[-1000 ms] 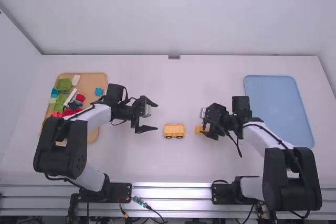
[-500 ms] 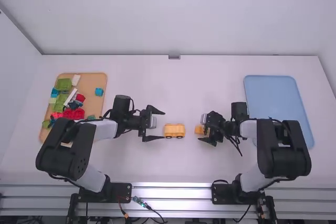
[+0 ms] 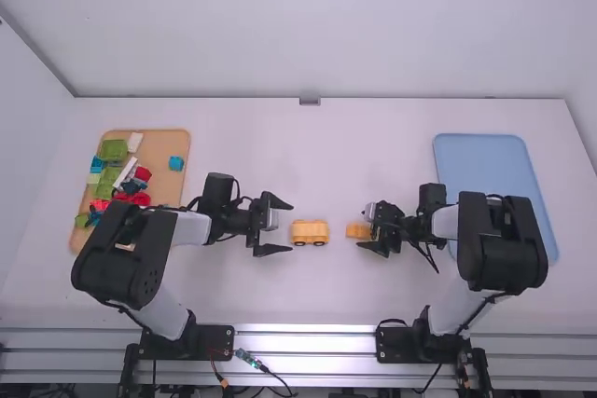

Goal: Assemble lego blocks to make yellow taxi

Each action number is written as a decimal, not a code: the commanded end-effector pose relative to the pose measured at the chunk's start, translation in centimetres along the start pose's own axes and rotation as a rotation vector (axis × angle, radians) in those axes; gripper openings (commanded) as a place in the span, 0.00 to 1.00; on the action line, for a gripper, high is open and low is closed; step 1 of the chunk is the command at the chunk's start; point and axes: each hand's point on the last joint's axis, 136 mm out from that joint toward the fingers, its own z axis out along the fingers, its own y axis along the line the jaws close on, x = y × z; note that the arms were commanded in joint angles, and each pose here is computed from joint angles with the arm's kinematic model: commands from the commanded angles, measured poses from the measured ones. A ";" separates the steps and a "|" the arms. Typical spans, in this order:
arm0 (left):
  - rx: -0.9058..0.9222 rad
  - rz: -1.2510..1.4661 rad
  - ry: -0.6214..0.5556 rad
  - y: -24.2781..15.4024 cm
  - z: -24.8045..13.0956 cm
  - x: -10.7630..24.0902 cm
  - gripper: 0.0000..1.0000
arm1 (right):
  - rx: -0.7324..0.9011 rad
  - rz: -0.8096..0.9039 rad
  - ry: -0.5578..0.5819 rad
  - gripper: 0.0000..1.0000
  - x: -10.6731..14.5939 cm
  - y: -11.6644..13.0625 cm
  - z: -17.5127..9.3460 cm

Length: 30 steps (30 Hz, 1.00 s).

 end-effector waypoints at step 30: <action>0.019 -0.001 -0.032 0.2 0.1 -0.7 0.99 | -0.158 0.027 -0.061 0.56 0.4 0.0 1.1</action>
